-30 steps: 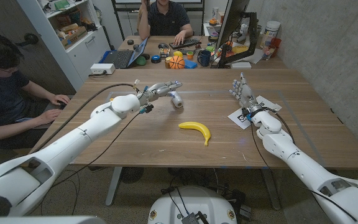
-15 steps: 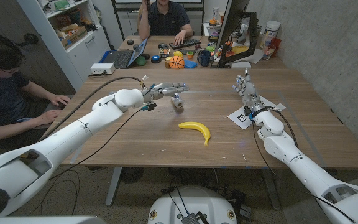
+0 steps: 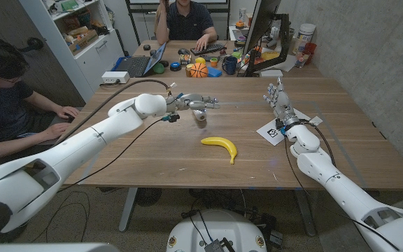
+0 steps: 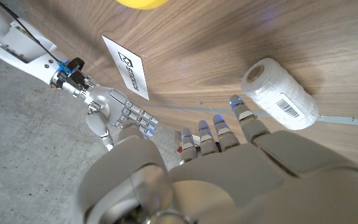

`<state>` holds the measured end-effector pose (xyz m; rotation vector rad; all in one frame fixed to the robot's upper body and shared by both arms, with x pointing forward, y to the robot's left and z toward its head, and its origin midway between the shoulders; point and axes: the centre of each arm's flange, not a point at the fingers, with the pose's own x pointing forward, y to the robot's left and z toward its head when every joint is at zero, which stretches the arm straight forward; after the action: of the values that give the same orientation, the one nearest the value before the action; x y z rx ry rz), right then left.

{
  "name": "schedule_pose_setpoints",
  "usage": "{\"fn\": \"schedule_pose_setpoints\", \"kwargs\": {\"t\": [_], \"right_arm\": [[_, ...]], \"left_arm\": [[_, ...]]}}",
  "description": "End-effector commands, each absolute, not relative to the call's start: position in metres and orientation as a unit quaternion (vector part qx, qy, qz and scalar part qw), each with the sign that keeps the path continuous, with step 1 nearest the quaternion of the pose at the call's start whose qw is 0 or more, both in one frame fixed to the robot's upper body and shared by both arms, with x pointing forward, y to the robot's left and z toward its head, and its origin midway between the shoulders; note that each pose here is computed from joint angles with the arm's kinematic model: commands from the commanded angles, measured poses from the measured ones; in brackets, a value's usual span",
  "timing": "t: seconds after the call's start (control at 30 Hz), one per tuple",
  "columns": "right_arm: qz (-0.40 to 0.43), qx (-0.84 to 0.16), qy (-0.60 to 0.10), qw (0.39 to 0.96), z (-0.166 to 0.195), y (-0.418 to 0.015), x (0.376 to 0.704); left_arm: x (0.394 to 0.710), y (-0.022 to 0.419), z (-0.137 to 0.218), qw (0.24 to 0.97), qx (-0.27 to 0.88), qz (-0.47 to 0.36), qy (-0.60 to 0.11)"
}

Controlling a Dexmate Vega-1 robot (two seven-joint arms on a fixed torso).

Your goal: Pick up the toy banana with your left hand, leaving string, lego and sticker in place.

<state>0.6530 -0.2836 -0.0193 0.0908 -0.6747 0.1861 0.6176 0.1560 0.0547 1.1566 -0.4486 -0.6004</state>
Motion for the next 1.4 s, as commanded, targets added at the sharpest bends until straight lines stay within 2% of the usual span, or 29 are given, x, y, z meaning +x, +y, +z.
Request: {"fn": "schedule_pose_setpoints", "kwargs": {"t": [0.03,0.57,1.4], "right_arm": [[0.091,0.049,-0.333,0.937,-0.013,-0.285,0.657],[0.087,0.056,-0.342,0.934,-0.002,-0.291,0.657],[0.074,0.063,-0.333,0.938,0.003,-0.302,0.658]], "left_arm": [[0.613,0.133,0.05,0.719,0.6,-0.288,-0.201],[0.607,0.119,0.047,0.677,0.642,-0.297,-0.202],[0.588,0.111,0.063,0.602,0.704,-0.314,-0.21]]}}
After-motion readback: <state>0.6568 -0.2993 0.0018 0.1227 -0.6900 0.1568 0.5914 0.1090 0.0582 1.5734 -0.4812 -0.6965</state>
